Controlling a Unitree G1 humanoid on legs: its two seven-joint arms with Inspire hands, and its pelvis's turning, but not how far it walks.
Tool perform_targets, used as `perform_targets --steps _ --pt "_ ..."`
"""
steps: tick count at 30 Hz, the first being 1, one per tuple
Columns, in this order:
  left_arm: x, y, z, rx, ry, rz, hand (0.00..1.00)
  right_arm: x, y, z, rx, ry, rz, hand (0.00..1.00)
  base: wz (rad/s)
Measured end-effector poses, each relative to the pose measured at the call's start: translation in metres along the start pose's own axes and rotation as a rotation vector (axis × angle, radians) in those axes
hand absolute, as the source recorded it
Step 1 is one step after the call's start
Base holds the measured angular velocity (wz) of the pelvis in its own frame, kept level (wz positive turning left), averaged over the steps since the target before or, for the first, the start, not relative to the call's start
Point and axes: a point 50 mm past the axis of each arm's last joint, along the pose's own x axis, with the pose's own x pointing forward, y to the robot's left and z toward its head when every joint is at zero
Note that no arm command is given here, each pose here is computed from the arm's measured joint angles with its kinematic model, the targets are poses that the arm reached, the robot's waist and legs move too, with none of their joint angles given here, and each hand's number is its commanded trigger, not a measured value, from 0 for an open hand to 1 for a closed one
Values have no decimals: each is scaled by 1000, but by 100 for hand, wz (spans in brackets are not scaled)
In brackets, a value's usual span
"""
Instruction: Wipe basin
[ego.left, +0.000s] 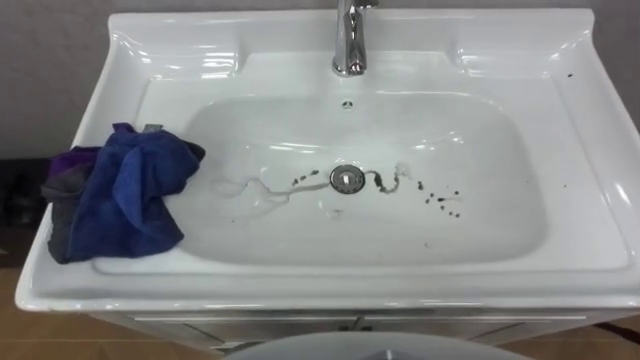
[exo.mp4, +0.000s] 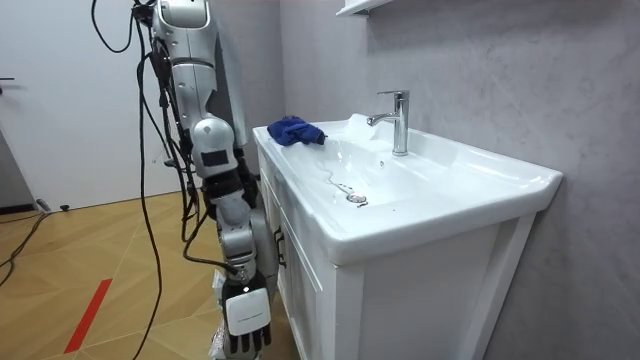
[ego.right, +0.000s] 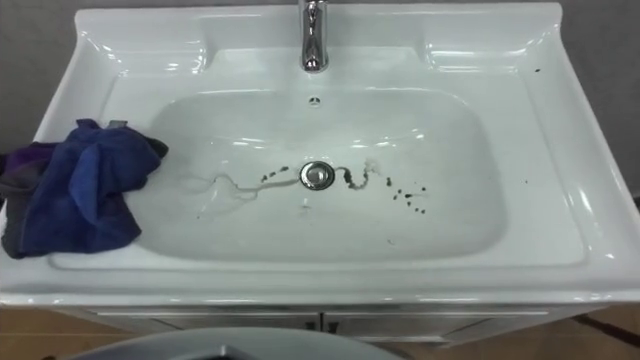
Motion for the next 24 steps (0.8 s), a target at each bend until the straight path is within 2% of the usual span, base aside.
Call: perform_targets --steps 7,10,13,15,18,21,24 --pt "0 5 -8 -83 33 31 0 0 -1 -2 4 11 -12 0 0" --pt "0 10 -7 -156 37 104 0 0 -1 -4 15 20 -18 0 1" --pt "-1 21 4 -282 0 174 0 0 -2 -6 17 26 -31 0 8" --pt "-2 39 12 -387 -25 266 0 0 -4 -5 5 24 -44 0 9" --pt "-4 61 27 -464 -73 387 0 -1 -11 -5 14 14 -57 0 9" --pt "-12 77 42 -561 -156 490 0 -3 -17 -3 28 -9 -80 0 0" --pt "-18 85 52 -618 -207 554 0 -3 -19 -2 30 -22 -94 0 3"
